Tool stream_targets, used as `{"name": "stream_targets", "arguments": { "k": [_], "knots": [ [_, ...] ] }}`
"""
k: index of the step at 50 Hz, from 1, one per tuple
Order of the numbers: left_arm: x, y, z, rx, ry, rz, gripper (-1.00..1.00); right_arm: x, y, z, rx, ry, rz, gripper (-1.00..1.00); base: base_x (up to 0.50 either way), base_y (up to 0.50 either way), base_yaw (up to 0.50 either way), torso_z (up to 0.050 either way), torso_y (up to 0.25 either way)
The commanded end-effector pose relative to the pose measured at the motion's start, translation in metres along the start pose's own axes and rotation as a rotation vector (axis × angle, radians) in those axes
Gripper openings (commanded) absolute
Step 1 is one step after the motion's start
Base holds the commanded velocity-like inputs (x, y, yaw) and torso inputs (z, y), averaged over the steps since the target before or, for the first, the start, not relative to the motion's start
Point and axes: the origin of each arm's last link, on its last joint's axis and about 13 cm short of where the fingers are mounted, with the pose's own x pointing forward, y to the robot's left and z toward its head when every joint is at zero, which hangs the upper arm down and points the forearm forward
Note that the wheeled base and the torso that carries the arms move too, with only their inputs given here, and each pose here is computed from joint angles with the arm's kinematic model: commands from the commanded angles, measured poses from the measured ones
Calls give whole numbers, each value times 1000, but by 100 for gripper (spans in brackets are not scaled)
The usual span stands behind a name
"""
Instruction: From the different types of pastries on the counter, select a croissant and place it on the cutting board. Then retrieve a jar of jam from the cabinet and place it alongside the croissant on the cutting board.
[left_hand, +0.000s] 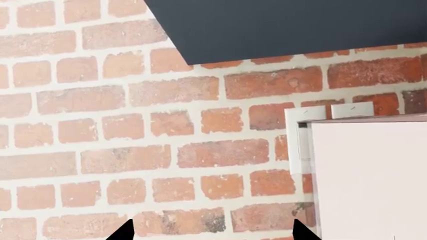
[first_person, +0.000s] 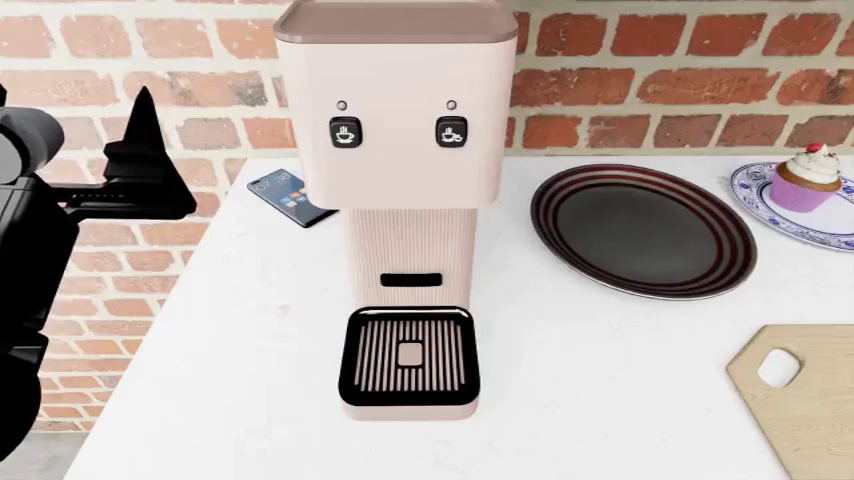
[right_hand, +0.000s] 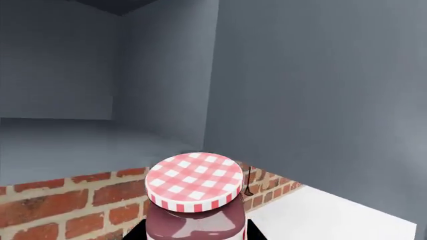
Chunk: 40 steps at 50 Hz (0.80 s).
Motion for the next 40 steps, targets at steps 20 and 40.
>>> {"name": "stream_targets", "arguments": {
  "k": [20,40],
  "knots": [
    [-11,-6,-22,37,117,-50,100,-10,26,-62,-50,177,71,-100,-2,8,8,0,0],
    [-12,-4,-26,37,126,-45,100,-24,11,-102,-13,200,210,-100,-3,8,8,0,0]
  ]
}}
